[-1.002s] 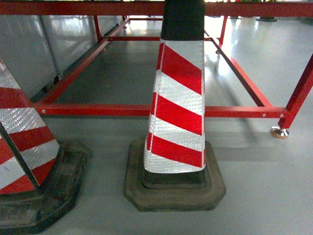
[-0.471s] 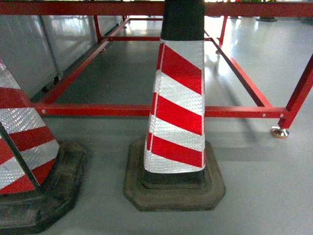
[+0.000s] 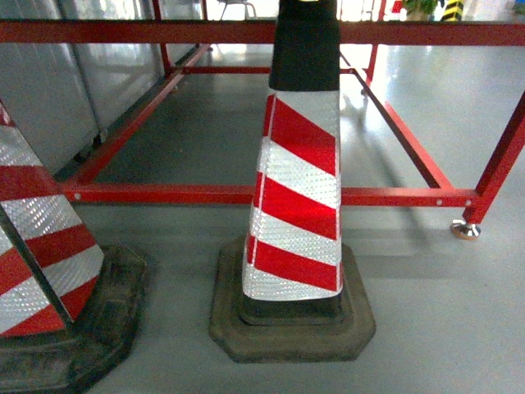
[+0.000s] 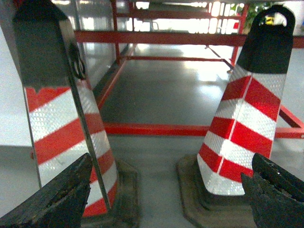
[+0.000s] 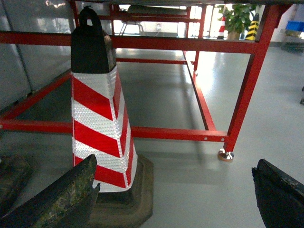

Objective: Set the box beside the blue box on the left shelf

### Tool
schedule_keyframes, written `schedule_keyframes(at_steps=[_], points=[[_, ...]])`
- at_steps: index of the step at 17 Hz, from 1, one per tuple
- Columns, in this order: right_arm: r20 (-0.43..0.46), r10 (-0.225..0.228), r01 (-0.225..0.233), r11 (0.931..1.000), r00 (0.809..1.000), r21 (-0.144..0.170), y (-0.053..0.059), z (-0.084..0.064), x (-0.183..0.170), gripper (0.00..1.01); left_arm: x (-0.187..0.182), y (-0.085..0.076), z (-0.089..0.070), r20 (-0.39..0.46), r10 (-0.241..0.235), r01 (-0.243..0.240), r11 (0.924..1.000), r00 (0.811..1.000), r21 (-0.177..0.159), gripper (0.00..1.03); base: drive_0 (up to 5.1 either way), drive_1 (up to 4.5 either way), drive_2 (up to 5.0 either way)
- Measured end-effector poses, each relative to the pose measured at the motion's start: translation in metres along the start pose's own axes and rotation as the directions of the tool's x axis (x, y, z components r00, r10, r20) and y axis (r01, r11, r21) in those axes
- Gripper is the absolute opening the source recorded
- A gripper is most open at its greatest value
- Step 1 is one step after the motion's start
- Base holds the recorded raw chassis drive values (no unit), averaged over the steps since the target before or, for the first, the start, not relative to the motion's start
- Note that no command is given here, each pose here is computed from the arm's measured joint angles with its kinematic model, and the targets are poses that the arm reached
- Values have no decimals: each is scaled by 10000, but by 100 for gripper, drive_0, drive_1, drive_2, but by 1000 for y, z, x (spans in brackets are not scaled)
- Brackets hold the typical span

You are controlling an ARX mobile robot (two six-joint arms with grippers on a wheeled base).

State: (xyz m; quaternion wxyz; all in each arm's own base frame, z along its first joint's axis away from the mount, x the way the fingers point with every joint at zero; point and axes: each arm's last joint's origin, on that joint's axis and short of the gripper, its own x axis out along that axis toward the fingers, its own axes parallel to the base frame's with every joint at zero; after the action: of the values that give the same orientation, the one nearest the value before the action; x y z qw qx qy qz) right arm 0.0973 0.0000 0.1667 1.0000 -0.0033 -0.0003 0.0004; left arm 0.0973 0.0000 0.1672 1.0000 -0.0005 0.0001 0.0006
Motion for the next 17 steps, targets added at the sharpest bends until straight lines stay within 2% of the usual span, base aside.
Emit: schedule_keyframes(at_steps=[17], points=[[15,-4,4,10000,10000,65,0,0,0,98,0,0,0,31,-4,4,10000,10000,11,98,0,0,0]])
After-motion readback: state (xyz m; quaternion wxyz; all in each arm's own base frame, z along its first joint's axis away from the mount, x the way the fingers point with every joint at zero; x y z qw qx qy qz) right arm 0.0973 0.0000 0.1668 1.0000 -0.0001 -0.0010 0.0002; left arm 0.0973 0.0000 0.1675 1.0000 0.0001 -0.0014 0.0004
